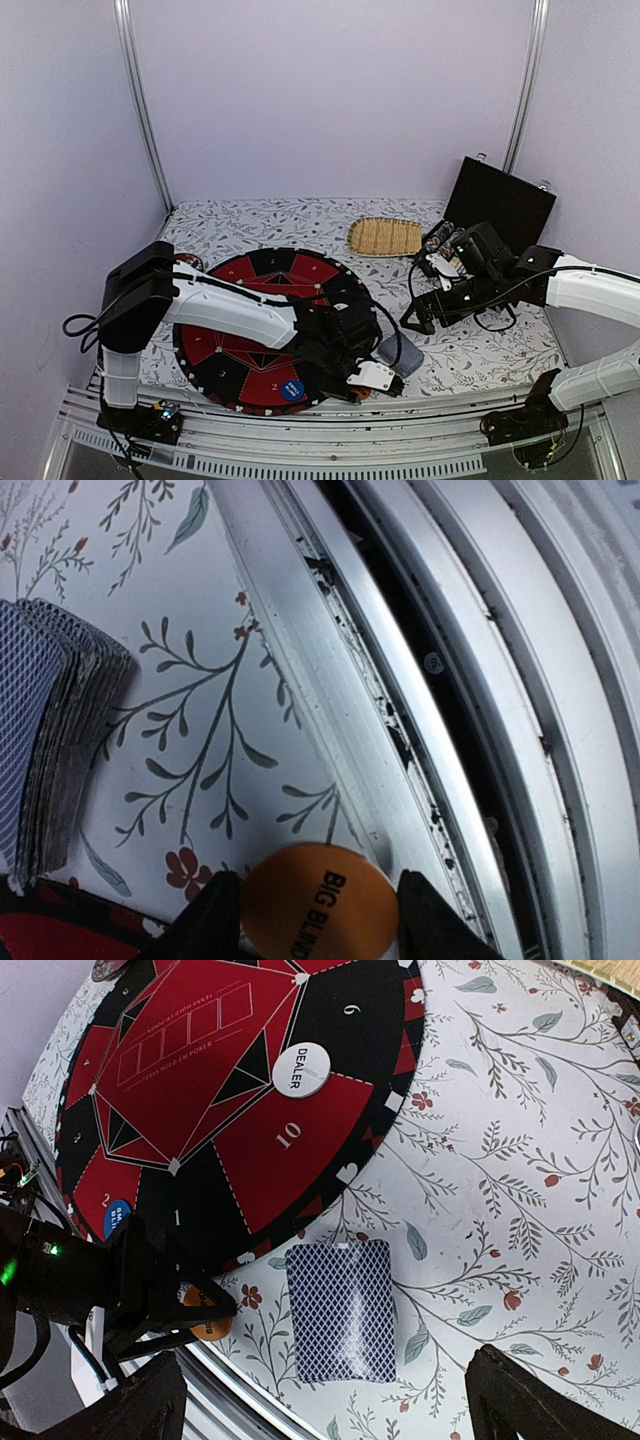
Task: Distribute texas hold em gaming equipment
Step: Pick up the big blind button from the corner of the board, then place the big blind button at position 4.
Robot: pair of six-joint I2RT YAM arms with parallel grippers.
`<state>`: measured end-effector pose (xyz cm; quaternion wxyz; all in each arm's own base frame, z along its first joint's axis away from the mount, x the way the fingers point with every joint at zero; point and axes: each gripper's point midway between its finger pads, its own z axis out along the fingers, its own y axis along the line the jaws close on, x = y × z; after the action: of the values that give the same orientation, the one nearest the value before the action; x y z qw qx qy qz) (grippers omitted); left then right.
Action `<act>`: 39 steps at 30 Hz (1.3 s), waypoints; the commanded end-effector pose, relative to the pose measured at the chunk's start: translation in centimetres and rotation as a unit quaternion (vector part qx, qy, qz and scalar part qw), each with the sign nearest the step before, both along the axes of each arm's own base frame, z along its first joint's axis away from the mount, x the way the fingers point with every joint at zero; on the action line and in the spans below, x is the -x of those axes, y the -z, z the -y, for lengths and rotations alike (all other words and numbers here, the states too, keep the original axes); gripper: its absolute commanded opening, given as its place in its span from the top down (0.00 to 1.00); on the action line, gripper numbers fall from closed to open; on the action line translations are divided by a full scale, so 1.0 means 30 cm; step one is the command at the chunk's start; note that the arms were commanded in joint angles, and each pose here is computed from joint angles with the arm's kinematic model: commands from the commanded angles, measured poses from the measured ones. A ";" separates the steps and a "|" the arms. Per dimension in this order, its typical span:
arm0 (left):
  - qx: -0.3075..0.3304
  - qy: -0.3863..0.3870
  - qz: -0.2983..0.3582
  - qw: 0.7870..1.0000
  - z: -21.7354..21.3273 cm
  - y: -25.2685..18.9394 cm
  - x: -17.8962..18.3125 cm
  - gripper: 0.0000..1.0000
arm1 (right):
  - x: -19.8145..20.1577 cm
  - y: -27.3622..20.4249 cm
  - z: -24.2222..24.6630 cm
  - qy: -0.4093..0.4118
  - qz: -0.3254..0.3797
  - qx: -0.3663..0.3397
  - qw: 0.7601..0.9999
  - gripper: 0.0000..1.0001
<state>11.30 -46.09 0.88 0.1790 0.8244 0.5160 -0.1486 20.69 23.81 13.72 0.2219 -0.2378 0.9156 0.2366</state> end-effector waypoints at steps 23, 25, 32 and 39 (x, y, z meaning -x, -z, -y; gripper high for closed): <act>0.087 -0.053 -0.015 0.995 -0.010 -0.232 -0.026 0.58 | -0.017 -0.043 -0.009 0.004 0.013 -0.015 1.000 0.00; 0.081 -0.112 -0.010 0.990 -0.063 -0.238 -0.092 0.58 | -0.020 -0.047 -0.010 0.004 0.015 -0.015 1.000 0.00; 0.061 -0.472 -0.055 0.878 -0.385 -0.204 -0.320 0.57 | -0.035 -0.067 -0.025 -0.003 0.024 -0.019 1.000 0.00; 0.060 -0.717 -0.026 0.694 -0.785 -0.159 -0.414 0.55 | -0.056 -0.085 -0.054 -0.024 0.031 -0.013 0.999 0.00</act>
<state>21.57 -28.88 5.62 0.2413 0.3917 0.8843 -0.0799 21.47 24.57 14.91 0.2337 -0.2473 0.9091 0.2402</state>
